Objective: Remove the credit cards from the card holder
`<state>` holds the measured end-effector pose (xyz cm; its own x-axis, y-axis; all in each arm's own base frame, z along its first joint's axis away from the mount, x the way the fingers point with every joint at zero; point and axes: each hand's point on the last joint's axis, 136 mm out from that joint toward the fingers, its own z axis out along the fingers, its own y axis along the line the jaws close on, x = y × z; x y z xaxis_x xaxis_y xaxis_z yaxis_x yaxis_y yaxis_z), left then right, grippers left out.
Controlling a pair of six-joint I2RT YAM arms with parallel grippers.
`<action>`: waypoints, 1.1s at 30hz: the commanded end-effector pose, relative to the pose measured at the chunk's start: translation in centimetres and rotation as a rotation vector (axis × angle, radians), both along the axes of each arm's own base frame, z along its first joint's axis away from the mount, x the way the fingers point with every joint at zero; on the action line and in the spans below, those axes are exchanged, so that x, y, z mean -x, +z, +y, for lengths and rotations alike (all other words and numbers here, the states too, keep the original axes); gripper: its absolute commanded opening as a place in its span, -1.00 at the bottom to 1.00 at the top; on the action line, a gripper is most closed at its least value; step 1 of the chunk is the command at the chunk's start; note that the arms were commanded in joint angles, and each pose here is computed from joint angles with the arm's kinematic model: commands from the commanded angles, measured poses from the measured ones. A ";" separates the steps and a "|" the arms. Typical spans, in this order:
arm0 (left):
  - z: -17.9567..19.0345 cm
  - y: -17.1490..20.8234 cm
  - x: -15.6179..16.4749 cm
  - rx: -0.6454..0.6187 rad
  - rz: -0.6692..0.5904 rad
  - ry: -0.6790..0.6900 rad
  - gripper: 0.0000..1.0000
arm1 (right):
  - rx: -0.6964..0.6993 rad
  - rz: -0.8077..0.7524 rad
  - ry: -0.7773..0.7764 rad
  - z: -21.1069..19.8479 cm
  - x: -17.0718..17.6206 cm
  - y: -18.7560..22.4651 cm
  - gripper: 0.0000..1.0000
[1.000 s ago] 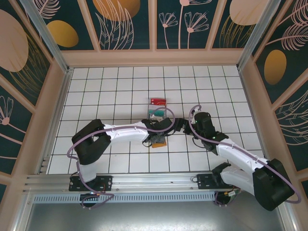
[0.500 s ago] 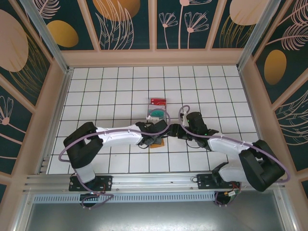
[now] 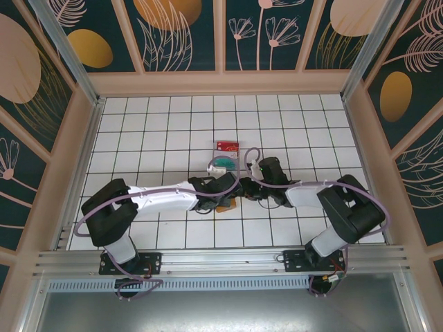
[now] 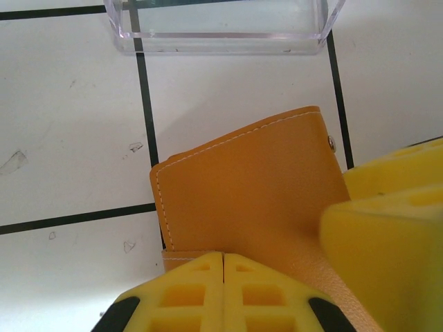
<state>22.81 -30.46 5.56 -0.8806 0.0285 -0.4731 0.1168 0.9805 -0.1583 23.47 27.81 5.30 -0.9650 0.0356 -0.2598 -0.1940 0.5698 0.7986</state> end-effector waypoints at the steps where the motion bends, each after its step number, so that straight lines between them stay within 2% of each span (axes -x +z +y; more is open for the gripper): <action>1: -0.1 1.4 -0.3 0.052 -0.025 0.021 -1.00 | -0.055 -0.019 0.048 1.6 -0.3 1.1 -0.41; 4: 0.5 1.8 -0.2 0.053 -0.033 0.041 -1.00 | -0.030 -0.016 0.024 1.3 -0.6 0.6 -1.00; 11: 4.4 2.1 0.4 0.017 -0.065 0.150 -1.00 | 0.022 -0.014 -0.062 -0.8 -1.4 -0.5 -1.00; 17: 5.3 4.1 0.3 0.030 -0.104 0.169 -1.00 | 0.025 -0.006 -0.062 -1.0 -1.3 -0.8 -1.00; 18: 5.0 4.6 0.2 0.041 -0.112 0.158 -1.00 | 0.027 -0.005 -0.062 -1.0 -1.3 -0.7 -0.87; 20: 4.5 5.7 -0.2 0.061 -0.130 0.148 -1.00 | 0.040 -0.013 -0.067 -1.1 -1.6 -0.6 -0.14; 21: 4.2 6.4 -0.3 0.075 -0.142 0.135 -1.00 | 0.052 -0.021 -0.071 -1.1 -1.7 -0.4 0.09; 25: 3.1 8.8 -0.7 0.144 -0.187 0.095 -1.00 | 0.085 -0.080 -0.083 -1.6 -2.2 1.3 0.37; 33: 2.2 8.3 -0.7 0.152 -0.174 0.061 -1.00 | 0.055 -0.112 -0.023 -0.4 -1.7 3.1 0.43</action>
